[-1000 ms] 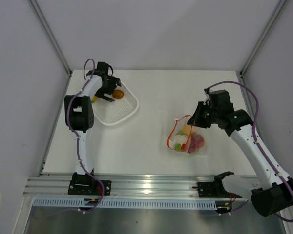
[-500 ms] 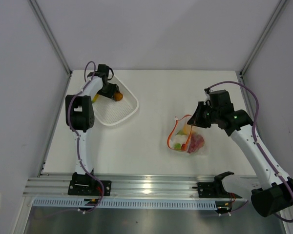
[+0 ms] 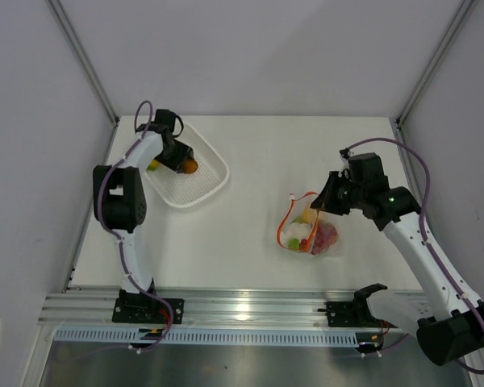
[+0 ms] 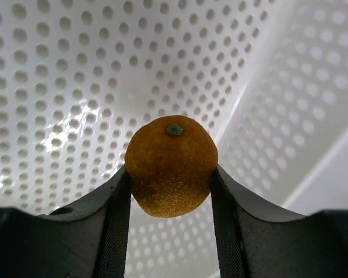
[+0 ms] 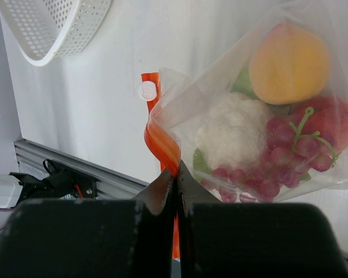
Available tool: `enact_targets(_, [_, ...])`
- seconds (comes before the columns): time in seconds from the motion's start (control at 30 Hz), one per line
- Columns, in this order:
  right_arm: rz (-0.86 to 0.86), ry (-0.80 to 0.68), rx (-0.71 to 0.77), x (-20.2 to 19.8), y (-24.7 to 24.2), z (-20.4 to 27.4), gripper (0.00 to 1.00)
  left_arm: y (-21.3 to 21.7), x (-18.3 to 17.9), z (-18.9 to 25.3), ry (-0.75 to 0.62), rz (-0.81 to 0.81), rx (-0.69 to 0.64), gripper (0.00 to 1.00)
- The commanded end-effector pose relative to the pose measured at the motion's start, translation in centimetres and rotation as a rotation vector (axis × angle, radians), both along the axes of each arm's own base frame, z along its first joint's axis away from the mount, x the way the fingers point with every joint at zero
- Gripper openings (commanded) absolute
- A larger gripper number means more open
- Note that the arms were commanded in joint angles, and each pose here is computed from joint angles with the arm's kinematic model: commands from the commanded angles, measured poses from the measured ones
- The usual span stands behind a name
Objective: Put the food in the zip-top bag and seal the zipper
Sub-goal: Pick up the fake fruit from the bin.
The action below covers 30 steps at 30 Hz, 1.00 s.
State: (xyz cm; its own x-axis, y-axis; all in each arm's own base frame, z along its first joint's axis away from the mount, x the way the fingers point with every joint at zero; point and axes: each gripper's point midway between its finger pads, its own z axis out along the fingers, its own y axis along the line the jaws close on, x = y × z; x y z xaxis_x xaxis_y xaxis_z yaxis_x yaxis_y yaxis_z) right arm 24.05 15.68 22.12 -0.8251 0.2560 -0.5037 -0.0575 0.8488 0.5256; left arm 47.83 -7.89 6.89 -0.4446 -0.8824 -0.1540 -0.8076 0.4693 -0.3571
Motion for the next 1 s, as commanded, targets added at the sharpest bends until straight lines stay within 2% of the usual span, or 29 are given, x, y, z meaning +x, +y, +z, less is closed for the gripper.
enact_targets(0.0, [-0.015,-0.059,0.019,0.2,-0.2,1.2,0.00,-0.9,-0.6,8.2,-0.215,-0.148,0.102,0.00])
enact_targets(0.03, [-0.017,-0.060,0.022,0.2,-0.2,1.2,0.00,-1.2,-2.3,8.8,-0.236,-0.201,0.124,0.01])
enact_targets(0.1, [-0.017,-0.074,0.032,0.0,-0.2,1.6,0.00,-3.6,-2.5,11.7,-0.381,-0.292,0.116,0.01])
enact_targets(0.13, [-0.013,-0.075,0.036,-0.2,-0.1,1.7,0.00,-4.3,-3.7,11.5,-0.409,-0.359,0.124,0.00])
enact_targets(0.17, [-0.014,-0.075,0.039,-0.2,-0.2,1.7,0.00,-6.1,-5.8,13.1,-0.479,-0.431,0.088,0.01])
enact_targets(0.2, [-0.016,-0.083,0.046,-0.4,-0.2,2.0,0.00,-6.7,-7.0,12.9,-0.503,-0.466,0.077,0.01])
enact_targets(0.23, [-0.014,-0.084,0.054,-0.6,-0.1,2.1,0.00,-7.6,-7.1,14.7,-0.592,-0.494,0.066,0.01])
enact_targets(0.33, [-0.012,-0.094,0.070,-0.8,0.0,2.4,0.00,-11.6,-11.4,17.4,-0.741,-0.638,-0.026,0.00])
enact_targets(0.57, [-0.009,-0.087,0.151,-1.0,1.0,3.1,0.00,-20.1,-21.0,21.2,-0.928,-0.970,-0.214,0.01])
enact_targets(0.63, [-0.010,-0.085,0.169,-0.9,1.3,3.4,0.00,-21.7,-23.0,20.7,-0.928,-1.033,-0.274,0.01])
enact_targets(0.67, [-0.011,-0.080,0.180,-1.0,1.4,3.6,0.00,-23.2,-24.3,21.7,-0.977,-1.077,-0.317,0.01])
enact_targets(0.73, [-0.009,-0.089,0.194,-1.0,1.6,4.1,0.00,-25.1,-26.0,21.0,-0.960,-1.134,-0.359,0.01])
enact_targets(0.97, [-0.009,-0.090,0.228,-1.6,1.7,4.8,0.00,-28.7,-27.9,19.1,-0.931,-1.217,-0.389,0.01])
